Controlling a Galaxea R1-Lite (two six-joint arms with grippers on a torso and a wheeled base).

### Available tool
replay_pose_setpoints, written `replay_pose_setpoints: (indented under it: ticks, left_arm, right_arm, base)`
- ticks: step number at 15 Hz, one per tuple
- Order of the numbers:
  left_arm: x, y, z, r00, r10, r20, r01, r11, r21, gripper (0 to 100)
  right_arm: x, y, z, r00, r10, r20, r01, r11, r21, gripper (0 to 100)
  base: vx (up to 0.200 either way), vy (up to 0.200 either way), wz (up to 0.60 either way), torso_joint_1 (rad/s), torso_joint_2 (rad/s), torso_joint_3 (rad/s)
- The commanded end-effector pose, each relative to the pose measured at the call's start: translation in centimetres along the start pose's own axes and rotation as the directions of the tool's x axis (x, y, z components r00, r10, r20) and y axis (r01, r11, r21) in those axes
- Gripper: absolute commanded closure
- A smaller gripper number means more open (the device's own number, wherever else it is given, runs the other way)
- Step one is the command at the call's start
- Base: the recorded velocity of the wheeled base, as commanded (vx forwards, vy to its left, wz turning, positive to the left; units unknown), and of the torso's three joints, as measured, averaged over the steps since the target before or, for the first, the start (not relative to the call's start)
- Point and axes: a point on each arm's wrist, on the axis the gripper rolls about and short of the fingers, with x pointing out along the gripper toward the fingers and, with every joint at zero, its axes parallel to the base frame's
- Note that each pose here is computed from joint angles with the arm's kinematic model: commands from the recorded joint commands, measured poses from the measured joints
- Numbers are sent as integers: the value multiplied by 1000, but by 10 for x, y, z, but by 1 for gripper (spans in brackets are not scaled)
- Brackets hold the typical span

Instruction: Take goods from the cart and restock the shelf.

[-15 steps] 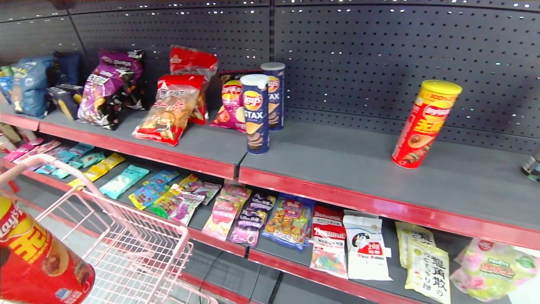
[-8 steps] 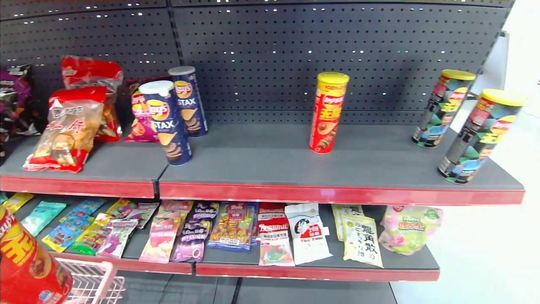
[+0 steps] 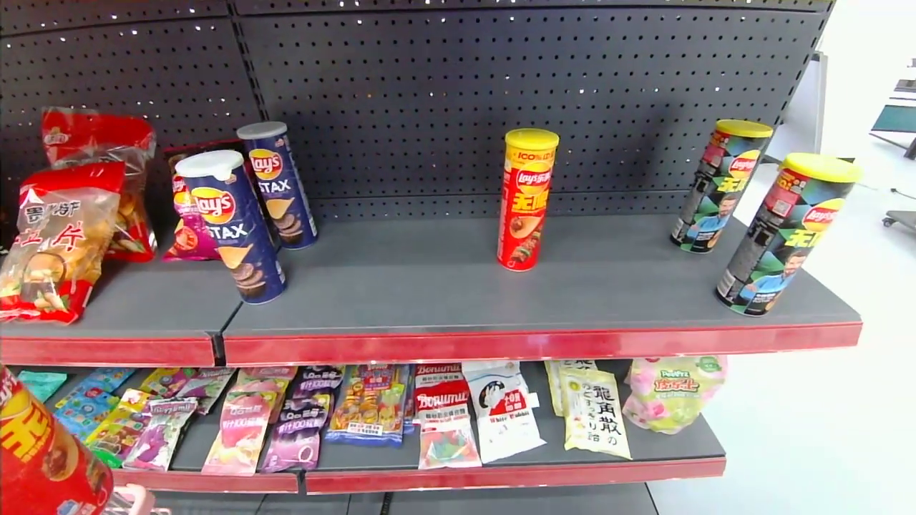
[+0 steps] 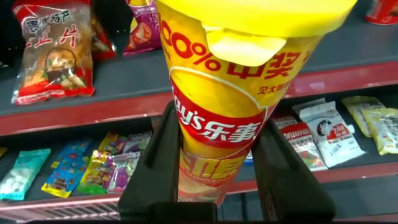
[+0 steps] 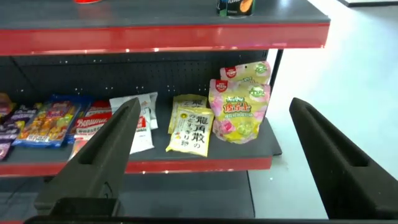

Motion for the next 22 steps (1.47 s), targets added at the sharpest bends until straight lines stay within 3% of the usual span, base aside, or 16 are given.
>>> replay_pose_setpoints:
  ticks: [1, 5, 7, 8, 9, 10, 11, 12, 14, 17, 19, 20, 22]
  left_arm:
    - [-3, -1, 0, 1000, -1, 18, 1, 1000, 4, 100]
    - [-16, -6, -1, 994, -67, 90, 65, 998, 20, 100]
    - [-26, -9, -7, 992, -98, 85, 97, 995, 15, 100]
    - [-30, -11, -12, 991, -116, 68, 115, 993, 10, 100]
    - [-30, -12, -11, 988, -142, 69, 141, 990, 11, 100]
    - [-28, -12, -10, 985, -162, 66, 162, 987, 5, 100]
    - [-27, -12, -9, 980, -186, 66, 187, 982, -5, 100]
    - [-26, -12, -5, 974, -216, 67, 218, 976, -10, 100]
    - [-22, -11, -3, 972, -228, 52, 229, 973, -18, 100]
    - [-16, -8, -1, 980, -196, 19, 197, 980, -31, 100]
    - [-12, -8, 2, 972, -233, 7, 233, 971, -45, 100]
    - [-12, -8, 2, 966, -258, 8, 258, 963, -77, 100]
    - [-14, -9, 1, 958, -285, 21, 285, 954, -87, 100]
  right_arm:
    - [0, 0, 0, 1000, 0, 1, 0, 1000, -2, 0]
    - [0, 0, 0, 1000, 6, -1, -6, 1000, -6, 0]
    - [0, 1, 0, 1000, 25, 4, -25, 1000, -17, 0]
    - [-5, 2, 30, 992, 100, 80, -99, 995, -14, 0]
    - [1, 3, 90, 981, 174, 86, -178, 984, 34, 0]
    - [11, 3, 133, 977, 182, 108, -191, 978, 82, 0]
    - [18, 4, 154, 967, 228, 115, -236, 970, 57, 0]
    - [25, 6, 159, 947, 309, 89, -310, 951, -12, 0]
    - [62, 12, 178, 915, 402, -4, -402, 914, -49, 0]
    - [115, 35, 173, 803, 571, -169, -583, 812, -25, 0]
    - [165, 53, 173, 795, 588, -149, -598, 801, -27, 0]
    - [191, 66, 168, 778, 613, -138, -621, 783, -27, 0]
    - [222, 80, 155, 741, 650, -167, -658, 753, 8, 0]
  base:
    - [0, 0, 0, 0, 0, 0]
    - [0, 0, 0, 0, 0, 0]
    - [0, 0, 0, 0, 0, 0]
    - [0, 0, 0, 0, 0, 0]
    - [0, 0, 0, 0, 0, 0]
    - [0, 0, 0, 0, 0, 0]
    - [0, 0, 0, 0, 0, 0]
    - [0, 0, 0, 0, 0, 0]
    - [0, 0, 0, 0, 0, 0]
    - [0, 0, 0, 0, 0, 0]
    - [0, 0, 0, 0, 0, 0]
    - [0, 0, 0, 0, 0, 0]
    - [0, 0, 0, 0, 0, 0]
